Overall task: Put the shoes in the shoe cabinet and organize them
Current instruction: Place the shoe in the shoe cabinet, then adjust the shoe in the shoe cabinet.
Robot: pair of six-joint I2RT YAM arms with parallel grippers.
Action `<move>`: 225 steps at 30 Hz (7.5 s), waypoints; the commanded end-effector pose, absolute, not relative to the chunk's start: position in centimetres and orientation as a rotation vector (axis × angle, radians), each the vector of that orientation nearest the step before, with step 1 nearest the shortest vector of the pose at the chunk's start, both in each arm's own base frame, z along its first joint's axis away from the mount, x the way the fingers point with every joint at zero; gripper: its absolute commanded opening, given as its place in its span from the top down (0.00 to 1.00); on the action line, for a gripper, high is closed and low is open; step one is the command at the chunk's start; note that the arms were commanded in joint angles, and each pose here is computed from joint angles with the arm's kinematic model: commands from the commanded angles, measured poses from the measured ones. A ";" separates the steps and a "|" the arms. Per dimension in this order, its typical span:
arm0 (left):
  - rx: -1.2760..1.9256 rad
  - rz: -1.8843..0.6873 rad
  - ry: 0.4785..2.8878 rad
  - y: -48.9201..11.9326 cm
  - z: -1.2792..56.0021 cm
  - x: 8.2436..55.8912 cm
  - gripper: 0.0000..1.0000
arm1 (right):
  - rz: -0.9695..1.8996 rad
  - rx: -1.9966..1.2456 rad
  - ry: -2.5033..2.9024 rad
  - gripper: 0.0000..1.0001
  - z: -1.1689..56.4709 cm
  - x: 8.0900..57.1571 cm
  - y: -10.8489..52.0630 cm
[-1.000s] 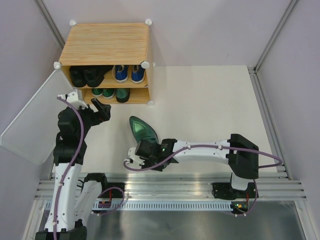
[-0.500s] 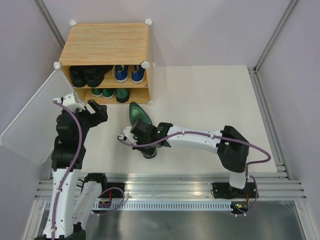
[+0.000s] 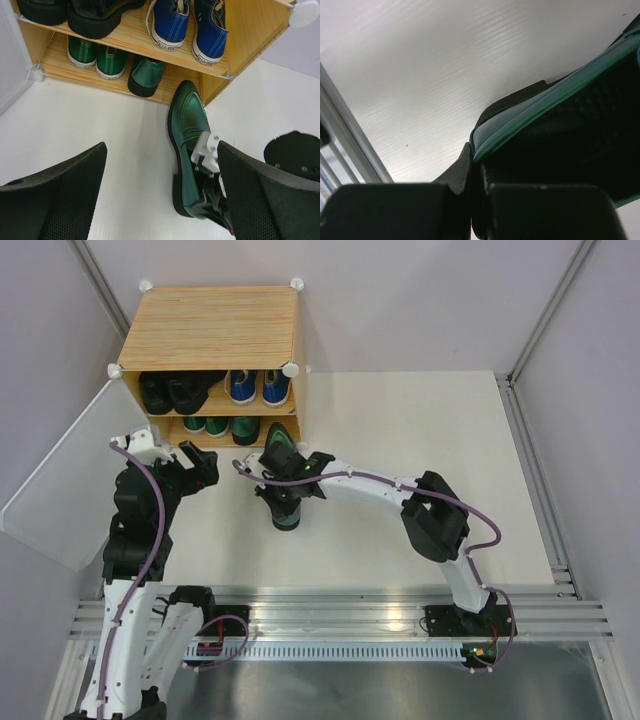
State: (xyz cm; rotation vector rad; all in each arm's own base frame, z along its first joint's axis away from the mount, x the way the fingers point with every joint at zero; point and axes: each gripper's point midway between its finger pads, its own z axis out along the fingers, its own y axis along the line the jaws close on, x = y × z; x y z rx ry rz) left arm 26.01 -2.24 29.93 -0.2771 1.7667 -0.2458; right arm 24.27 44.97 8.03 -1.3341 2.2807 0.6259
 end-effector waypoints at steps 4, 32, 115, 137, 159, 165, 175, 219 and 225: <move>-0.235 -0.236 1.717 -2.4 31.9 25.7 0.07 | 0.723 -1.186 2.139 0.99 13.0 29.7 47.5; -0.215 -0.250 1.719 -2.8 32.1 25.6 0.07 | 0.875 -1.304 2.038 0.99 14.4 30.0 51.4; -0.156 -0.768 1.821 -10.2 25.3 26.4 0.36 | 0.749 -0.430 1.699 0.30 32.6 27.7 30.7; -0.364 -0.583 2.129 -13.2 10.0 34.2 0.51 | 0.570 -0.230 1.755 0.29 26.8 24.7 21.3; -0.297 -0.450 2.119 -14.0 9.8 42.6 0.40 | 0.546 -0.234 1.773 0.28 26.0 24.9 21.2; -0.181 -0.396 2.147 -14.3 8.6 41.3 0.09 | 0.549 -0.255 1.781 0.28 25.7 24.8 21.5; -0.051 -0.235 2.220 -14.5 6.1 42.5 0.06 | 0.551 -0.263 1.782 0.27 25.4 24.9 21.7; 0.014 -0.159 2.115 -15.9 10.5 47.5 0.67 | 0.537 -0.271 1.786 0.27 25.0 25.2 21.8; 0.009 -0.137 2.096 -15.9 10.4 48.6 0.67 | 0.530 -0.273 1.796 0.27 24.7 25.3 21.9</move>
